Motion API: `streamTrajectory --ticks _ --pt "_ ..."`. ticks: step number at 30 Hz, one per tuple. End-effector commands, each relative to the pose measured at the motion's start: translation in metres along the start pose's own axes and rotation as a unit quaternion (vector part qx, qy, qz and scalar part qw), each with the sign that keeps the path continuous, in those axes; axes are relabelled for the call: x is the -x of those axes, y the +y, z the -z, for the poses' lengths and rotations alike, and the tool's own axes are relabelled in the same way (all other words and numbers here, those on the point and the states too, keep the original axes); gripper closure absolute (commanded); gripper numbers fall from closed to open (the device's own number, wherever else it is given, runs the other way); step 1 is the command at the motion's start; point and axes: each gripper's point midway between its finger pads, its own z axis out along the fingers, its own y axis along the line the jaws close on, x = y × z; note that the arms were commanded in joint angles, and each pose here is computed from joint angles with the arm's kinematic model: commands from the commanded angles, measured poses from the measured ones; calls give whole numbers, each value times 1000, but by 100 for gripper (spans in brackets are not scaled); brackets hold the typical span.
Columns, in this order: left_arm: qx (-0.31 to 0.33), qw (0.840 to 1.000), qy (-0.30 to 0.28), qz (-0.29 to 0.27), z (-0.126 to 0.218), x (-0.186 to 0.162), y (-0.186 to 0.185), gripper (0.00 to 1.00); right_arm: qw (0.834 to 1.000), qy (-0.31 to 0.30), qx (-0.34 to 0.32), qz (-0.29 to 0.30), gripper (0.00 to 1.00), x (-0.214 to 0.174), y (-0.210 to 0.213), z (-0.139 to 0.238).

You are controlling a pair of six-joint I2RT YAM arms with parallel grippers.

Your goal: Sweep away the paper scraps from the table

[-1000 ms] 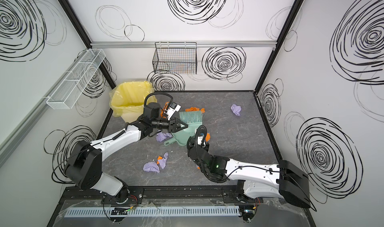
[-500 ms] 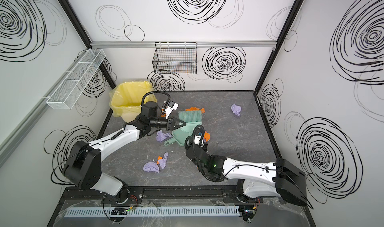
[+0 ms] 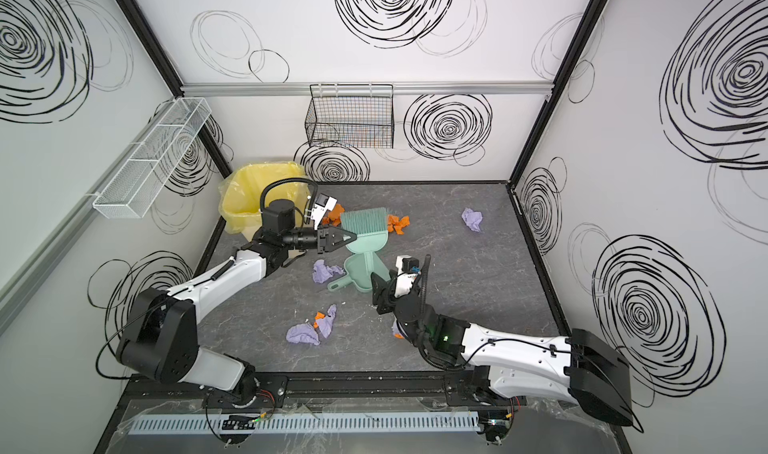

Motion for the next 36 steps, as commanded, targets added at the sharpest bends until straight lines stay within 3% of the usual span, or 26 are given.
streamTrajectory --ticks 1,8,15,36 --pt "-50 997 -41 -45 18 24 -40 100 993 -27 95 -68 40 19 17 8" --pt "-119 983 -124 -69 46 37 -96 100 960 -83 232 -137 46 53 32 29" --pt "-130 978 -152 -67 51 37 -105 100 933 -116 304 -151 42 72 57 39" --pt "-121 976 -173 -60 64 39 -102 100 914 -116 357 -154 50 87 105 6"
